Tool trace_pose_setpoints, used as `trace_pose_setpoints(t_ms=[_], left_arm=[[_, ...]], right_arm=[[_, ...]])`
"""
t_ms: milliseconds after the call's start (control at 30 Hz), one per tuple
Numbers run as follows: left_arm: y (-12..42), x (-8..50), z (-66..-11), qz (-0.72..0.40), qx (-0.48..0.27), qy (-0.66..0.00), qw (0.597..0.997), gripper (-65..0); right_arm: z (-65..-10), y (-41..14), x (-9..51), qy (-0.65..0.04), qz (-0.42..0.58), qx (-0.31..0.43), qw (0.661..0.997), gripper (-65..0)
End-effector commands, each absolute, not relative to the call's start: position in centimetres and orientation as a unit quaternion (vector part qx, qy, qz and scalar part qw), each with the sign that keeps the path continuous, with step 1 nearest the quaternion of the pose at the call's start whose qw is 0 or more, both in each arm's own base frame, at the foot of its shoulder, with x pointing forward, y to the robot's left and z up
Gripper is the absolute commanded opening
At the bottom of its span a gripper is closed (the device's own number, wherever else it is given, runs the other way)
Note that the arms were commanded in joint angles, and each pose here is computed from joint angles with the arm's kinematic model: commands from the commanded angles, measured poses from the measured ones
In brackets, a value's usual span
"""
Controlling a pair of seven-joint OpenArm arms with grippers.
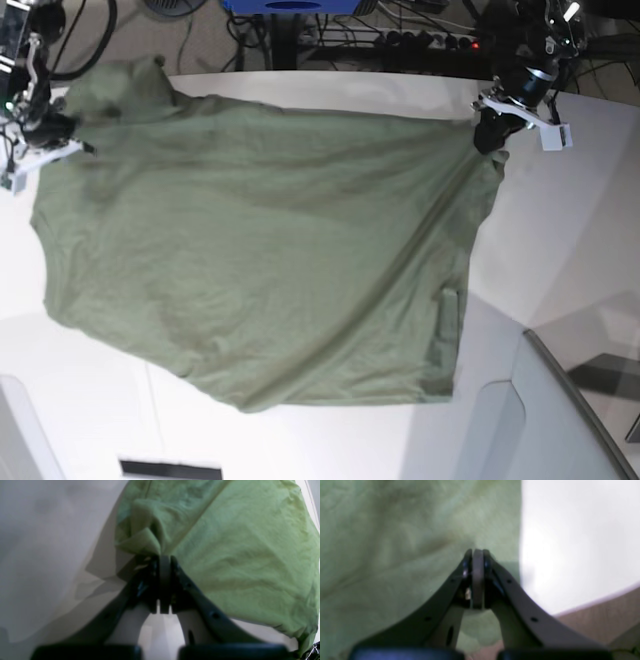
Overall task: Layout the t-shirt on the table in an organized manner, then fold the t-shirt properly
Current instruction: 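Drag the shirt edge with both grippers away from the shirt body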
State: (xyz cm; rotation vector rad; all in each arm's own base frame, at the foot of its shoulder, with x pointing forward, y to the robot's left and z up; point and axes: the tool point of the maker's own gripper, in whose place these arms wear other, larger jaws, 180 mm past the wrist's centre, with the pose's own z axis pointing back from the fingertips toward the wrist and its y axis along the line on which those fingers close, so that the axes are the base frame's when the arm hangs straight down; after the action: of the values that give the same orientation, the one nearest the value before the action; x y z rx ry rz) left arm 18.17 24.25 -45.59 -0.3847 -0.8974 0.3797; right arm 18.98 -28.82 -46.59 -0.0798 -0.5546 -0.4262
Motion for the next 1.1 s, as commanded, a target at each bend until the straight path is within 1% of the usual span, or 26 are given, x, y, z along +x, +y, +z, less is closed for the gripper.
trace_pose_setpoints(t_ms=[0, 33, 67, 100, 133, 300, 467, 533, 567, 633, 733, 1067], left_arm=[[24.7, 18.6, -44.6, 0.179, -0.184, -0.445, 0.858, -65.0], [24.7, 18.6, -44.6, 0.179, -0.184, -0.445, 0.858, -65.0], [24.7, 18.6, -44.6, 0.179, -0.184, -0.445, 0.858, -65.0], [24.7, 18.6, -44.6, 0.179, -0.184, -0.445, 0.858, -65.0], [24.7, 18.6, -44.6, 0.179, -0.184, -0.445, 0.858, -65.0], [24.9, 18.7, -44.6, 0.177, -0.182, -0.446, 0.858, -65.0], [24.9, 18.7, -44.5, 0.176, -0.182, -0.446, 0.858, -65.0], [24.9, 18.6, -44.6, 0.176, -0.182, -0.445, 0.859, -65.0], [24.9, 18.6, -44.6, 0.176, -0.182, -0.445, 0.859, -65.0], [24.9, 18.6, -44.6, 0.176, -0.182, -0.445, 0.859, -65.0], [24.9, 18.6, -44.6, 0.176, -0.182, -0.445, 0.859, -65.0], [24.9, 15.7, -45.2, 0.166, -0.169, -0.420, 0.876, -65.0]], right_arm=[[-45.0, -30.0, 19.9, -0.302, -0.217, -0.046, 0.927, -62.1], [-45.0, -30.7, 19.5, -0.297, -0.236, -0.049, 0.924, -56.1], [-45.5, -31.2, 18.9, -0.282, -0.254, -0.048, 0.924, -48.3], [-45.9, -31.7, 18.4, -0.270, -0.268, -0.047, 0.924, -42.2], [-46.5, -32.0, 17.8, -0.261, -0.277, -0.044, 0.924, -37.8], [-47.9, -31.6, 16.7, -0.245, -0.248, -0.011, 0.937, -37.2], [-49.8, -30.8, 15.2, -0.215, -0.256, 0.002, 0.942, -37.2], [-49.8, -30.6, 15.1, -0.214, -0.253, 0.004, 0.943, -37.7], [-49.8, -30.6, 15.2, -0.214, -0.253, 0.004, 0.944, -39.6], [-49.8, -30.6, 15.1, -0.213, -0.252, 0.004, 0.944, -48.5], [-50.0, -30.3, 14.8, -0.198, -0.252, 0.009, 0.947, -65.0], [-48.3, -32.9, 17.2, -0.223, -0.244, -0.015, 0.944, -65.0]])
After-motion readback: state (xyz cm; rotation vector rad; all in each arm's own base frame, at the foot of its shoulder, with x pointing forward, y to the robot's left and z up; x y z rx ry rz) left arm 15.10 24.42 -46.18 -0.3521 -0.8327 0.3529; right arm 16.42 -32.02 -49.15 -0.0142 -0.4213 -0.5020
